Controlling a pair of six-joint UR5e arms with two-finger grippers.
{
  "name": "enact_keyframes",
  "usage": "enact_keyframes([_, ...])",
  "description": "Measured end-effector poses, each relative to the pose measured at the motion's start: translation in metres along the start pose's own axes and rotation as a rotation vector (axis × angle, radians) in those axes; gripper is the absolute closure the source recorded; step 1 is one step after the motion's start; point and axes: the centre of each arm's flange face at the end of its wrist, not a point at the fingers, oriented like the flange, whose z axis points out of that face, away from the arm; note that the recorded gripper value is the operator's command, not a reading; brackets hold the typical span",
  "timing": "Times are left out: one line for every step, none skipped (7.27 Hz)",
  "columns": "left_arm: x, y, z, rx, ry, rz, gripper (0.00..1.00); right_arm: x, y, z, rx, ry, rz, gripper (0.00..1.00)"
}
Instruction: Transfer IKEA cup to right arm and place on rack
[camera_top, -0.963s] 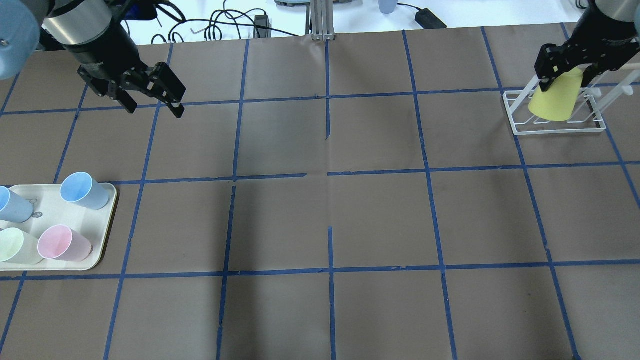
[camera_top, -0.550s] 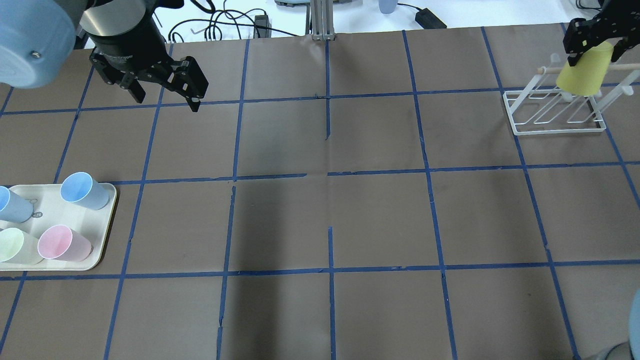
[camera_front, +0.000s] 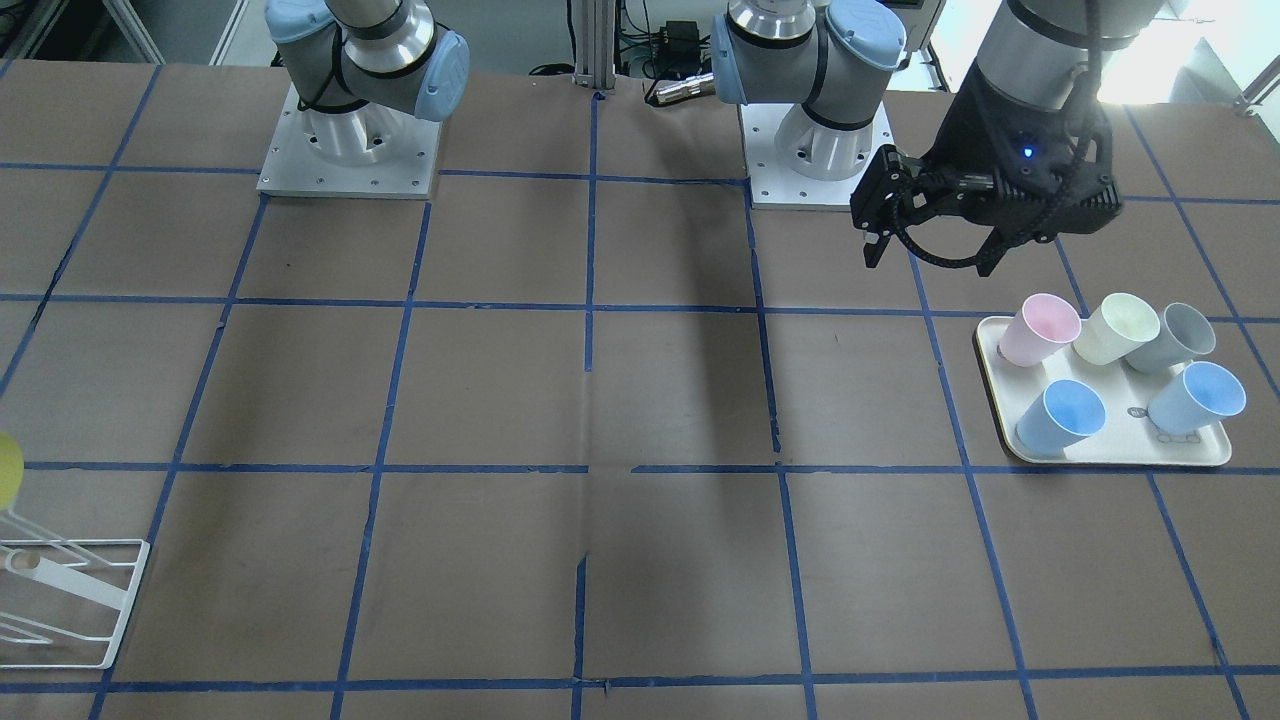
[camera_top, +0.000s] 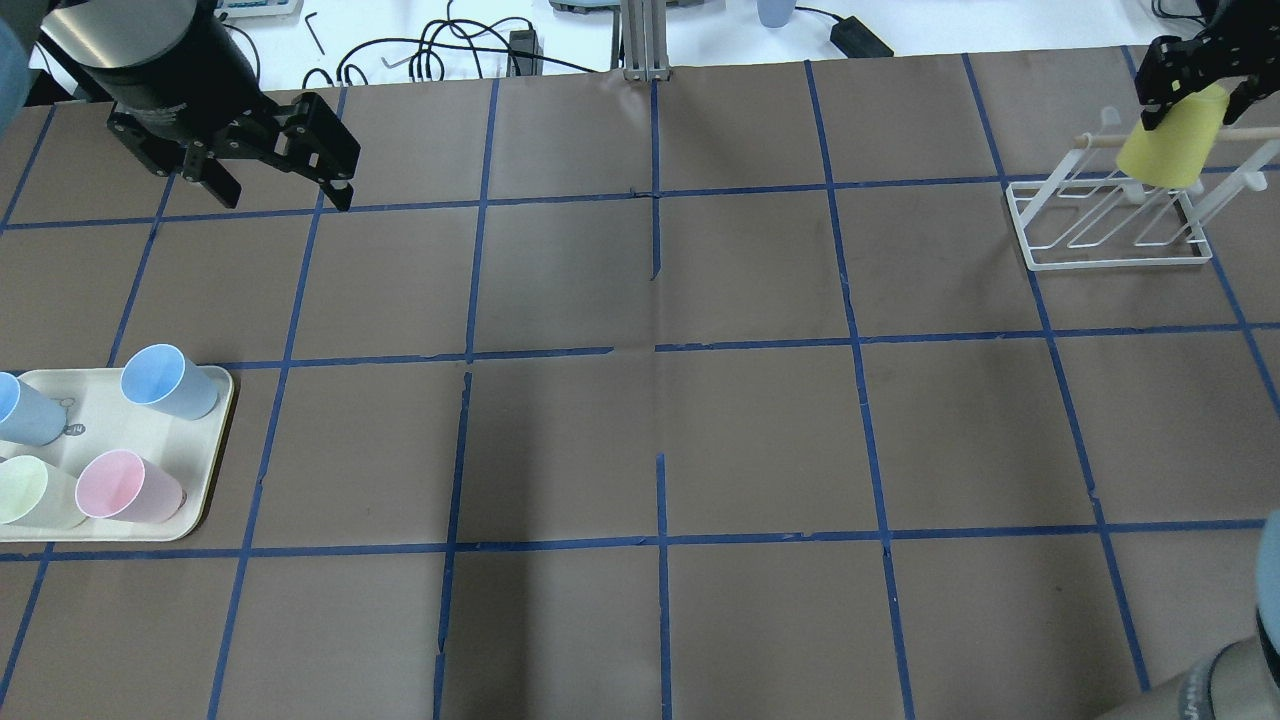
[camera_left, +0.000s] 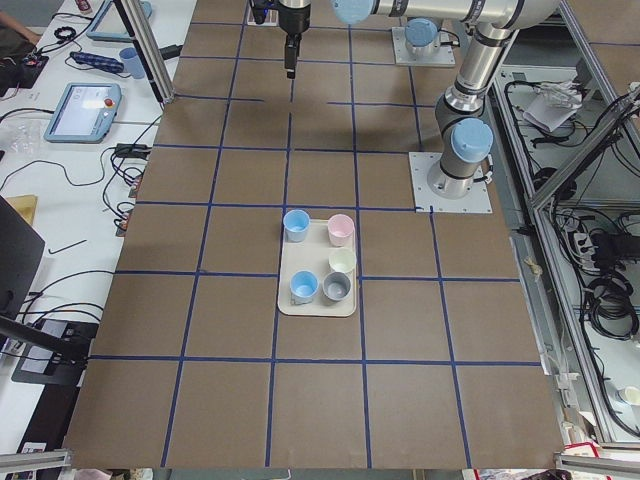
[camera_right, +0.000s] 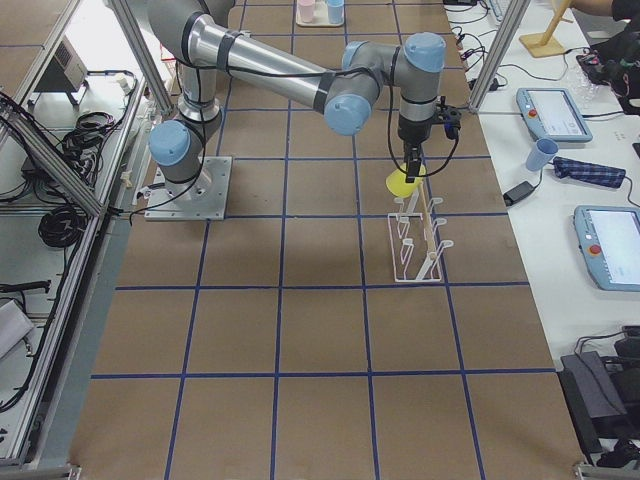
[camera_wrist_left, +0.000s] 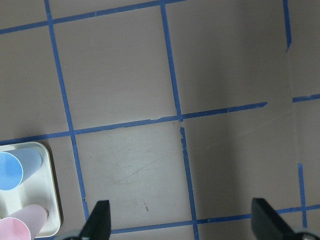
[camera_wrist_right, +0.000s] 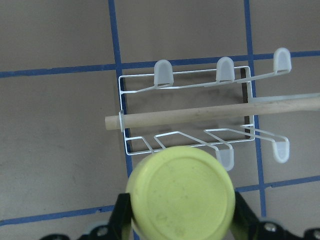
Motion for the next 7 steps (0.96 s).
enact_keyframes([-0.002,0.006,0.0,0.006,-0.005,-0.01,0.0,0.001,-0.004,0.008,0.007,0.001,0.001,1.0])
enact_keyframes([-0.004,0.01,0.002,0.006,-0.017,-0.015,0.0,0.001,-0.007,0.017,0.007,0.0,0.001,1.0])
enact_keyframes([-0.003,0.01,0.003,0.004,-0.021,-0.02,0.0,0.001,-0.01,0.026,0.003,-0.001,0.001,1.0])
enact_keyframes([-0.001,0.011,0.003,0.006,-0.02,-0.024,0.0,0.0,-0.011,0.032,-0.002,-0.003,-0.001,1.0])
enact_keyframes([0.001,0.012,0.002,0.009,-0.018,-0.024,0.0,0.0,-0.012,0.037,-0.008,-0.004,-0.002,1.0])
enact_keyframes([0.002,0.011,0.002,0.014,-0.018,-0.025,0.0,0.0,-0.012,0.042,-0.012,-0.006,-0.002,1.0])
enact_keyframes([0.002,0.01,0.003,0.021,-0.017,-0.026,0.0,-0.001,-0.014,0.049,-0.018,-0.008,-0.002,1.0])
